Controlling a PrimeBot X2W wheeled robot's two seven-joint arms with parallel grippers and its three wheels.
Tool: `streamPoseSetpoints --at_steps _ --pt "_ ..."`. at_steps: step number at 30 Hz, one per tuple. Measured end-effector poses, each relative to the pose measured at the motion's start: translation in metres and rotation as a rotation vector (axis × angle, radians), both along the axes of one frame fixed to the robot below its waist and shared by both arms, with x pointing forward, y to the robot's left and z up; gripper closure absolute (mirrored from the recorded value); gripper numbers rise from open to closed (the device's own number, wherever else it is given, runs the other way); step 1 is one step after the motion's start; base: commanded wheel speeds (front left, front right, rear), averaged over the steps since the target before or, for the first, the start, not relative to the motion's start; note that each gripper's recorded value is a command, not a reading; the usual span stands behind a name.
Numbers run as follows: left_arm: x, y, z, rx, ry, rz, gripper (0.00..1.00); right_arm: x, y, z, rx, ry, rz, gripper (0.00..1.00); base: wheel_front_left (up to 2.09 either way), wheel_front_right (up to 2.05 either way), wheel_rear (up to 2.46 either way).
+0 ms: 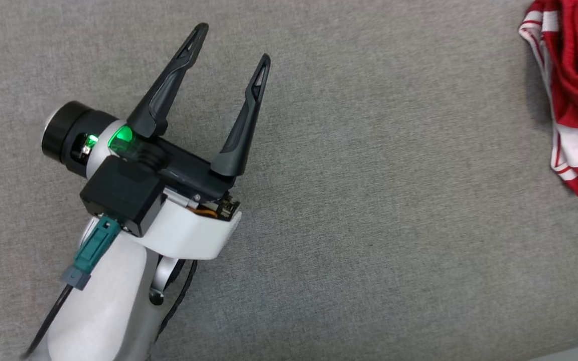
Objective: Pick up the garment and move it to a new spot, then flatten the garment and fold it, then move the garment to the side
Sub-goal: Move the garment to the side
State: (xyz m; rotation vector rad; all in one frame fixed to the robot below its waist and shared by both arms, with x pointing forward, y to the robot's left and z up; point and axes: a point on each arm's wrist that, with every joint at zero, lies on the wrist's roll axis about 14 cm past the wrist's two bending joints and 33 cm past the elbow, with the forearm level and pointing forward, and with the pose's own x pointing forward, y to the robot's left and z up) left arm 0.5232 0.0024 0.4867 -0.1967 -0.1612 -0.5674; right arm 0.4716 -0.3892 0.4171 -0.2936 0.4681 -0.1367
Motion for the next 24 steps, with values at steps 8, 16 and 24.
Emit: streamPoseSetpoints --at_steps 8,16,24 --pt "0.007 0.002 -0.021 0.019 0.031 -0.002 0.00 0.010 -0.013 -0.046 -0.001 0.063 -0.040 0.10 0.00 0.00 0.00" --pt "-0.004 0.023 -0.015 0.018 0.059 0.078 0.00 0.001 -0.019 -0.005 -0.021 -0.141 -0.071 0.00 0.00 0.00 0.00" --pt "-0.034 0.058 0.004 0.021 0.084 0.201 0.00 -0.024 0.039 0.057 0.045 -0.371 0.021 0.00 0.00 0.00 0.00"
